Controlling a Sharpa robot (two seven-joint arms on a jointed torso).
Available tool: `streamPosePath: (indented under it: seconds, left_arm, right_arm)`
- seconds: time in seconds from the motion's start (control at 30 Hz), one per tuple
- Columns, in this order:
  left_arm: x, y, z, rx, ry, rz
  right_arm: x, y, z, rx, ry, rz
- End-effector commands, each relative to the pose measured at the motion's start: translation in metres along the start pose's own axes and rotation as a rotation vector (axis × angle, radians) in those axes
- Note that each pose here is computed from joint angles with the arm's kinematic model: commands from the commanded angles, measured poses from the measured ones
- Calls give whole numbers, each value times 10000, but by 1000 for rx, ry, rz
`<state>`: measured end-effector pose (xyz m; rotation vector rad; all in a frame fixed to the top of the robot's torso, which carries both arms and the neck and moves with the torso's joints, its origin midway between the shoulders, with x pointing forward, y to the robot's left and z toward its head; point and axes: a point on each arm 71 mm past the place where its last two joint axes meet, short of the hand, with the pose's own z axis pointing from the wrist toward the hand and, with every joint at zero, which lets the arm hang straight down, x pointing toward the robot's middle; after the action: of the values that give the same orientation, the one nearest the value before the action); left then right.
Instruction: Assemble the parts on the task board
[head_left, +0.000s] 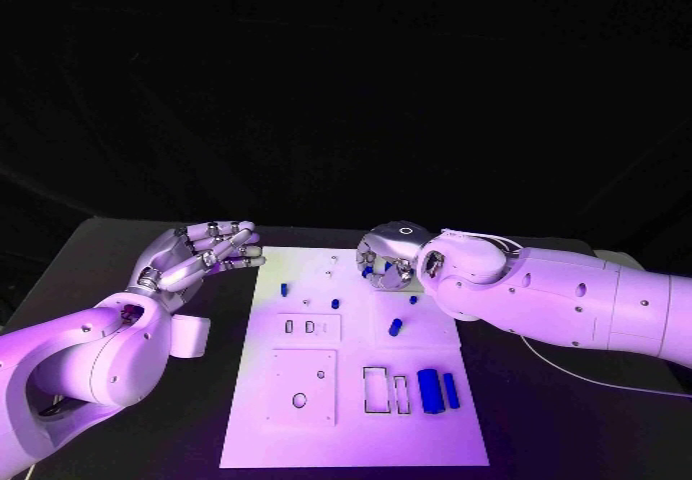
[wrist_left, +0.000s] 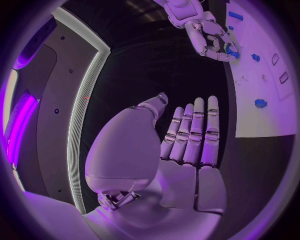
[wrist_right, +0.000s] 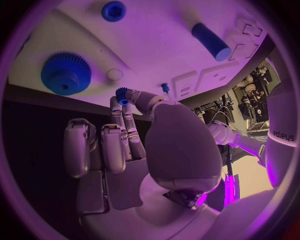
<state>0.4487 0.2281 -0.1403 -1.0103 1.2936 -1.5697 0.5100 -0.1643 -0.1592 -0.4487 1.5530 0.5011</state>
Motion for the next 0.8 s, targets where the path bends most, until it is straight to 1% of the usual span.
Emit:
streamPosePath:
  seconds: [0.03,0.33,0.57,0.8]
  left_arm:
    - [23,-12,6,8,21,-6]
    - [41,-12,9,9,26,-9]
    - [56,-11,11,9,30,-11]
    - [72,-14,10,9,34,-13]
  right_arm:
    - [-64,21,33,8,-71,-23]
    - [-112,97,178,6,-124,-36]
    - [-119,175,294,-2,-141,-39]
    - [-118,218,367,-3,-146,-42]
